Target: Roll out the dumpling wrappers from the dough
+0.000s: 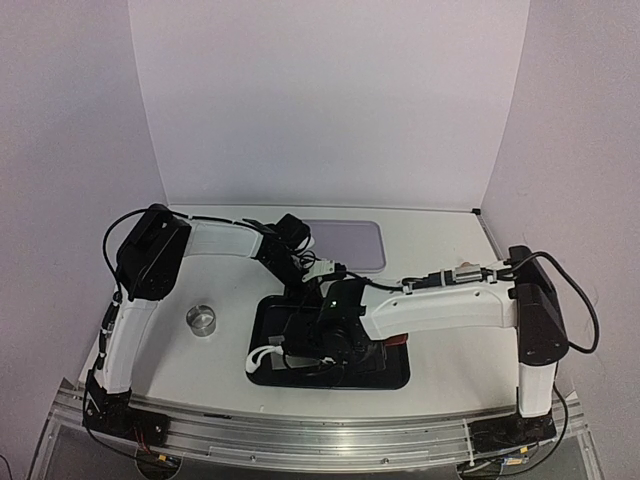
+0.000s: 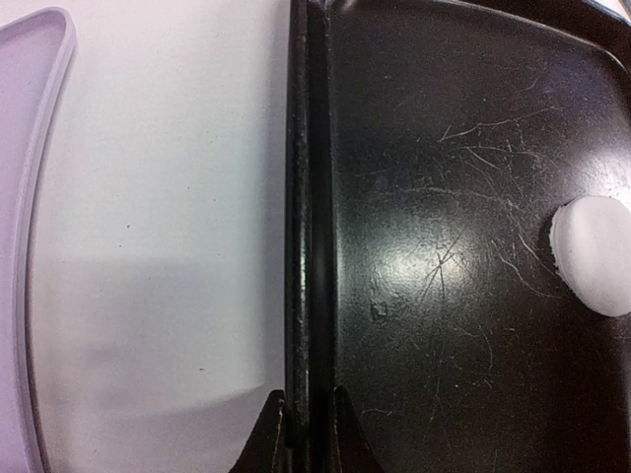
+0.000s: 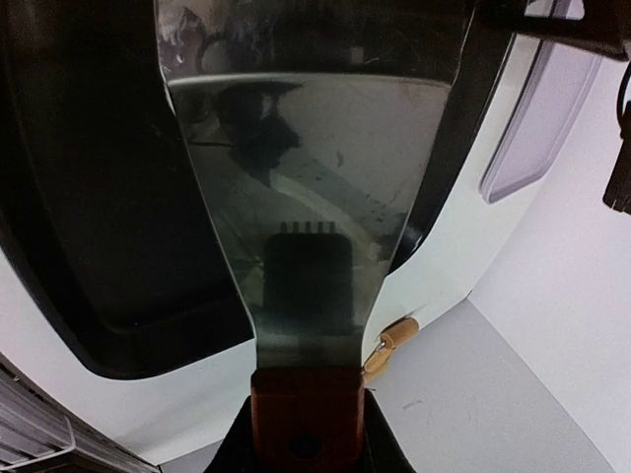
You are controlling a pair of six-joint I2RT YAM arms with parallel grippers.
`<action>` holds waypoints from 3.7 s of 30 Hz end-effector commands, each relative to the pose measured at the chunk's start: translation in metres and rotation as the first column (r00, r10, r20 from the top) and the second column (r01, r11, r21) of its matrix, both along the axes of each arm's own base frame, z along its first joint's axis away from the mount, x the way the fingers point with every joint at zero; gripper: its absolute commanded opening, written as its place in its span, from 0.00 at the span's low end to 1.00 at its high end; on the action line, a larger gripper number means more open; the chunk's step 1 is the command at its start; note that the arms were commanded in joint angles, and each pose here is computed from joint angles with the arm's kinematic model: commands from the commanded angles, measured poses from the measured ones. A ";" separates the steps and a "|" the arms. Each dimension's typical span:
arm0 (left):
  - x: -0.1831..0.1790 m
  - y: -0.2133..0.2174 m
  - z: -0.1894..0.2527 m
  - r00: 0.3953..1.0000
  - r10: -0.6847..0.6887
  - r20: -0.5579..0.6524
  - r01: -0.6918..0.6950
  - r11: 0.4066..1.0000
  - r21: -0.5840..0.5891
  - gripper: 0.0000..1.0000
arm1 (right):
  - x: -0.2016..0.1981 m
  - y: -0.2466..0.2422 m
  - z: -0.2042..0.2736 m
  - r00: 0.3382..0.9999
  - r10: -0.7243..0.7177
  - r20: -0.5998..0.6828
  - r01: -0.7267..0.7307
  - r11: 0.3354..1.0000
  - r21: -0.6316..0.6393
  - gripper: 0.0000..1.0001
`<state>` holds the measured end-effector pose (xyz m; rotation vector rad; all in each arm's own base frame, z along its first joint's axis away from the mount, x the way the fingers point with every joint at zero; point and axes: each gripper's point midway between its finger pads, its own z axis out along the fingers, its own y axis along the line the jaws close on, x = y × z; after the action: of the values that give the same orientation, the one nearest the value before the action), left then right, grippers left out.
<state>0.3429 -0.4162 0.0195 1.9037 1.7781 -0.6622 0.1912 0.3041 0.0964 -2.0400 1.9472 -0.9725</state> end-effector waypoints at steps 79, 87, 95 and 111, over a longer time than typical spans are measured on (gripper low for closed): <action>0.019 0.006 -0.002 0.995 0.021 0.093 -0.027 0.998 0.058 0.00 | 0.008 -0.163 0.004 0.885 -0.295 -0.361 0.265 0.955 -0.130 0.00; 0.016 0.005 0.000 0.996 0.007 0.090 -0.012 0.999 0.051 0.00 | 0.068 -0.168 -0.007 0.956 -0.233 -0.177 0.214 0.969 -0.120 0.00; 0.018 0.004 0.005 0.994 0.002 0.107 -0.007 0.999 0.052 0.00 | 0.067 -0.164 -0.016 0.959 -0.048 -0.278 0.007 0.989 -0.145 0.00; 0.020 0.003 0.015 0.992 -0.001 0.125 -0.005 0.999 0.049 0.00 | 0.073 -0.172 -0.028 0.916 0.038 -0.398 -0.131 0.969 -0.210 0.00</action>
<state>0.3399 -0.4145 0.0204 1.9132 1.8070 -0.6593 0.2819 0.1483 0.0781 -2.3293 2.0717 -0.8669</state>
